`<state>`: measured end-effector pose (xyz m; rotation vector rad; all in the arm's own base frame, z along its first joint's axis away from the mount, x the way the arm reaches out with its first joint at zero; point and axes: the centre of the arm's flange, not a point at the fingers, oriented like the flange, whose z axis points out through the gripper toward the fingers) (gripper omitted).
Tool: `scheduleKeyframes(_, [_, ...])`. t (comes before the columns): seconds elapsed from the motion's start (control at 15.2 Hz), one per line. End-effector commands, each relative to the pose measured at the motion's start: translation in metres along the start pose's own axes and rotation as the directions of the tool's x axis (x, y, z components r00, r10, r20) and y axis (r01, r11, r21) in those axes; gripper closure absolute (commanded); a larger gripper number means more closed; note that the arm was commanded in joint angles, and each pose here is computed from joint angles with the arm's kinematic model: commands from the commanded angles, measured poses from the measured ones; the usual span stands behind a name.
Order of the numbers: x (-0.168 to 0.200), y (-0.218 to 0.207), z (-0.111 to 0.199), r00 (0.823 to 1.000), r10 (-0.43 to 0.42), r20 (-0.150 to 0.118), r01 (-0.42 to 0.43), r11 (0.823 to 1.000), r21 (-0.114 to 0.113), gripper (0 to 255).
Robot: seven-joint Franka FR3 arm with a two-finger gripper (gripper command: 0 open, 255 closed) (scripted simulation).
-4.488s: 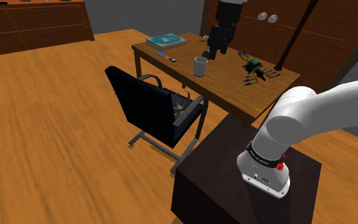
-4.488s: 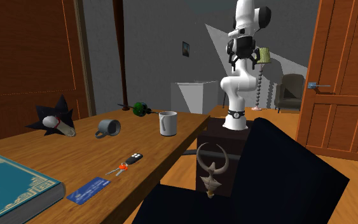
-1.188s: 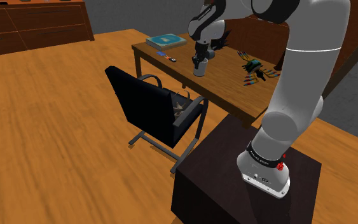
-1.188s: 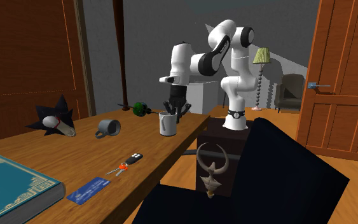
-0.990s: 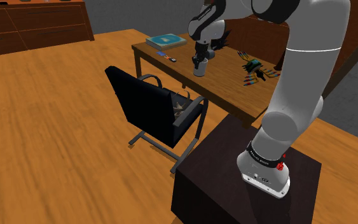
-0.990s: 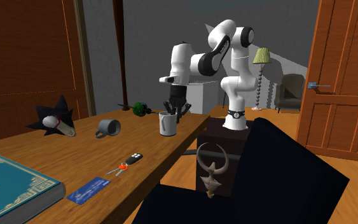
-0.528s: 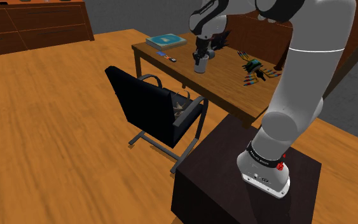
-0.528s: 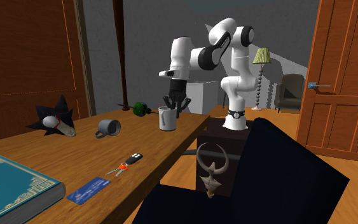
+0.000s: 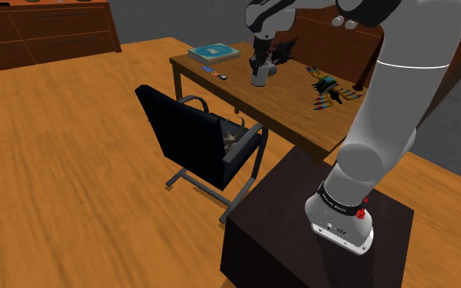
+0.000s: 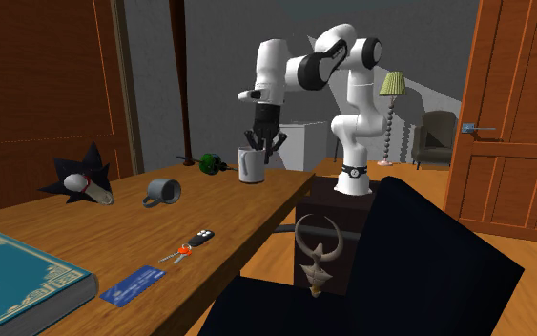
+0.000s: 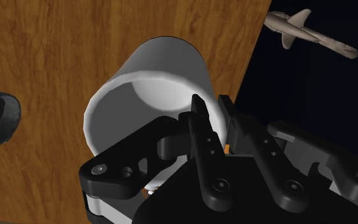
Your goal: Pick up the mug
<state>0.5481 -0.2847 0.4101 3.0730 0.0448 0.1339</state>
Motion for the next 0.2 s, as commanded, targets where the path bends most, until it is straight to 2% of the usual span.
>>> scheduleKeyframes(0.0, [0.0006,0.0006,-0.0102,1.000,0.000,0.000,0.000,1.000,0.000,255])
scheduleKeyframes(0.13, [0.0007,0.0006,-0.0110,1.000,0.000,0.000,0.000,1.000,0.000,255])
